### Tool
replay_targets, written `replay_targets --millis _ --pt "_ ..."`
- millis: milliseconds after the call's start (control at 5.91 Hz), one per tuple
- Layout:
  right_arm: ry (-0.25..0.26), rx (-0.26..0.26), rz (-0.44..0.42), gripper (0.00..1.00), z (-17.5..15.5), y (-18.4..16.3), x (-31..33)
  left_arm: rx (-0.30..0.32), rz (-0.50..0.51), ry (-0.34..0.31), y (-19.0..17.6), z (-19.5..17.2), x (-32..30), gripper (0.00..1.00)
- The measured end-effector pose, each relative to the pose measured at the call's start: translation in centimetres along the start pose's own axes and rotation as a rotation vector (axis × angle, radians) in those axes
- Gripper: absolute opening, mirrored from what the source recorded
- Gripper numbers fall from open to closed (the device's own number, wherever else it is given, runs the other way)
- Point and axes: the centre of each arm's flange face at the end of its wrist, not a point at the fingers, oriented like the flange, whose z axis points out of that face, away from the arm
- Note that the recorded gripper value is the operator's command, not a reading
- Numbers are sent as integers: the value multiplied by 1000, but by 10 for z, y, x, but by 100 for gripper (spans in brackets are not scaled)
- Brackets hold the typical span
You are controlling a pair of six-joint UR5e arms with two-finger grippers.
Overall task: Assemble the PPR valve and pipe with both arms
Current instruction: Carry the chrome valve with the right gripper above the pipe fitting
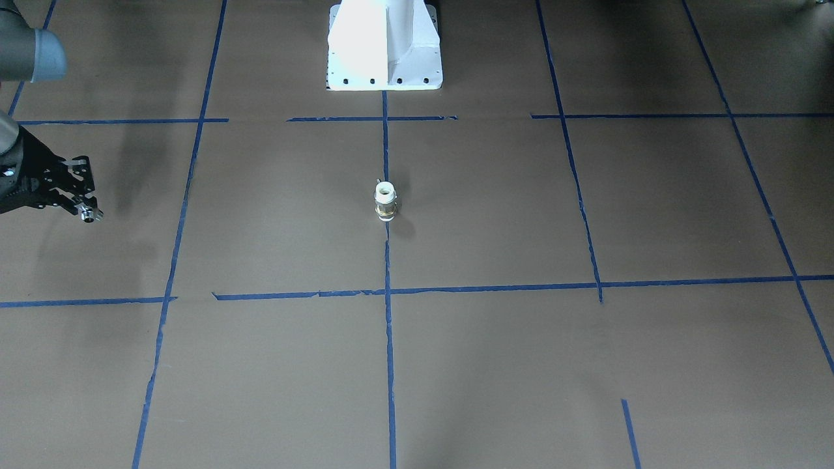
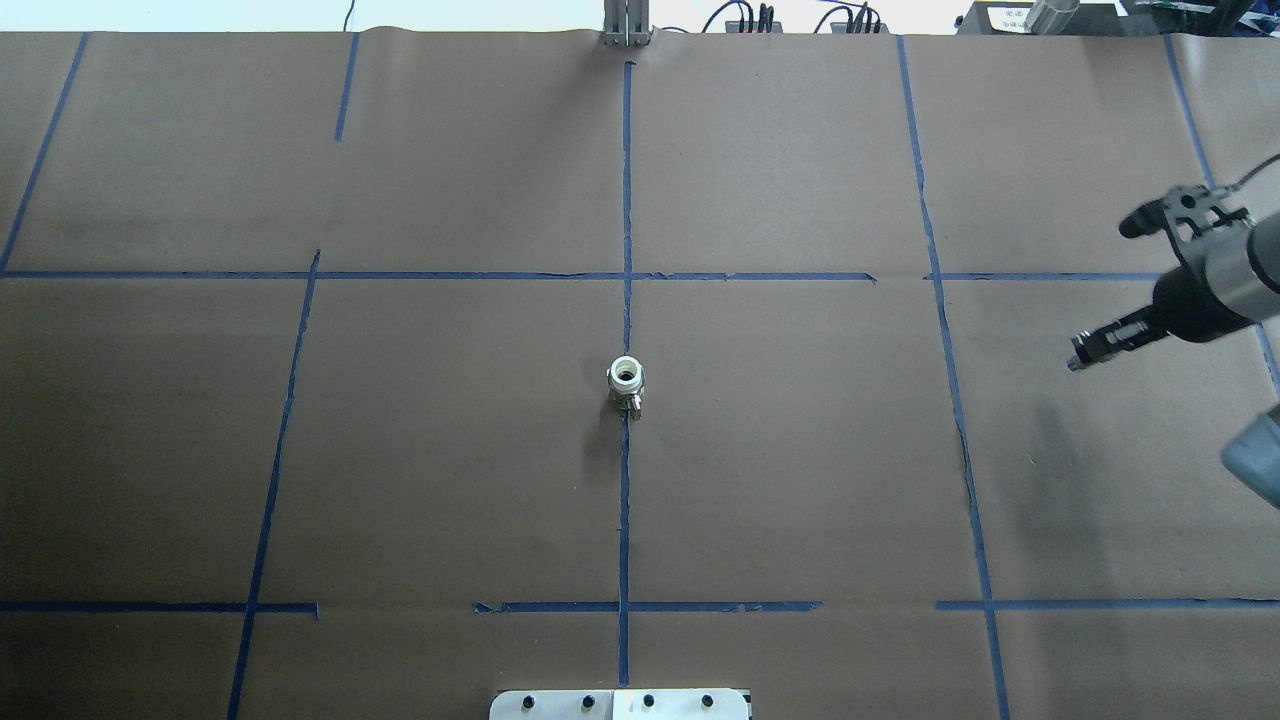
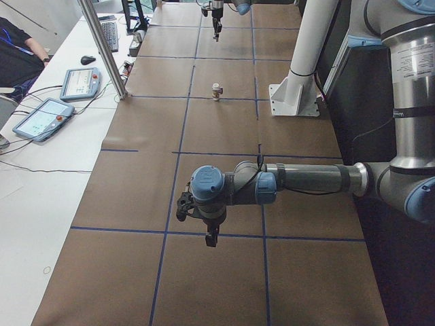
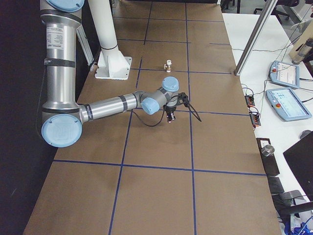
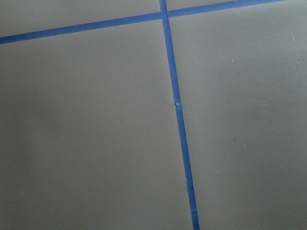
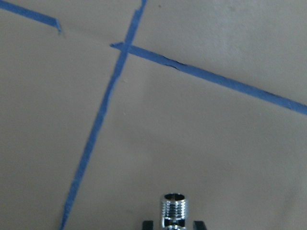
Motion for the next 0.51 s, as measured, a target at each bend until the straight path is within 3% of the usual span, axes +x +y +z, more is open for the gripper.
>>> replay_targets --millis 338,508 --pt "-25 -8 26 0 -27 -77 -103 14 -27 -5 -3 -6 7 100" --pt "-48 -2 51 0 -29 -99 -175 22 -34 -7 -5 -9 9 100"
